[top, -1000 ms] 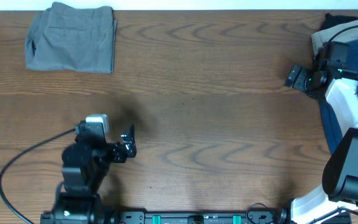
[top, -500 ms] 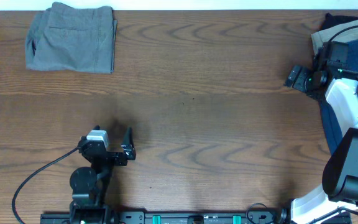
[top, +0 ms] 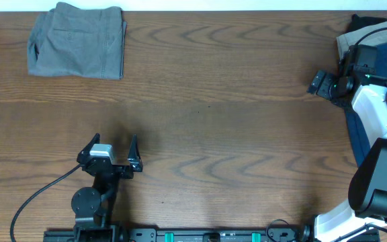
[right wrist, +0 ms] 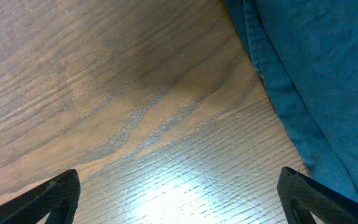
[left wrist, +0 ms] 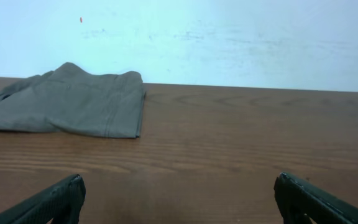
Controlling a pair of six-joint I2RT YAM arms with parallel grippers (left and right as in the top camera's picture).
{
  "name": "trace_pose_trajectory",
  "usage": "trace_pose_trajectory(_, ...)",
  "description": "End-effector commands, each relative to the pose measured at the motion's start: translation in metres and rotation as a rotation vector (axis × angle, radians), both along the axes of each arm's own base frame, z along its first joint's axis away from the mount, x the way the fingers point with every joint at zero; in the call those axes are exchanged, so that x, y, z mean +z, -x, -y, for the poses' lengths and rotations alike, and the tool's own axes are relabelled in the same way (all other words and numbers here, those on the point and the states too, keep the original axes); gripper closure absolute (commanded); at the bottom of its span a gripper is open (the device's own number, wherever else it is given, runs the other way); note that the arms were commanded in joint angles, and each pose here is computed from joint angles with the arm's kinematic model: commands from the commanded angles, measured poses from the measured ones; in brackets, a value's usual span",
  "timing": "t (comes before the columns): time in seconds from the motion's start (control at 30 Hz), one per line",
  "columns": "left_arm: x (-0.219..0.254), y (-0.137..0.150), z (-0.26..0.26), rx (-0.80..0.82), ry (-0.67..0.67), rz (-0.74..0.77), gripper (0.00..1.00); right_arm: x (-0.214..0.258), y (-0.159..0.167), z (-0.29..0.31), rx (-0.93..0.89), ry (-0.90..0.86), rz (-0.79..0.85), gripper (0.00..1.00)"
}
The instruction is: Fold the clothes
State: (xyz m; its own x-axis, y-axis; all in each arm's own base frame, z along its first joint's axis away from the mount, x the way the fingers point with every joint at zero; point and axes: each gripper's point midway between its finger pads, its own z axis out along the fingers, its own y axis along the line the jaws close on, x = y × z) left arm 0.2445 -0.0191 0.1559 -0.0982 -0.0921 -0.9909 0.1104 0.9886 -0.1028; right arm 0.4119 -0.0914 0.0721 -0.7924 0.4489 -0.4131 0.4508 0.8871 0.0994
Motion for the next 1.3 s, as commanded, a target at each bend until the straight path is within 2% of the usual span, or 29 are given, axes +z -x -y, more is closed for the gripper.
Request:
trace_pose_trajectory(0.0,-0.0141,0.0014,0.0017,-0.012,-0.022,-0.044,0.02,-0.0001,-0.0015,0.0043,-0.001,0.012,-0.002,0.01)
trace_pose_trajectory(1.27,-0.0147,0.0013,0.0017,-0.012,-0.022,-0.047,0.02,0.0056,-0.0019,0.0041,-0.001,0.016,0.011,0.01)
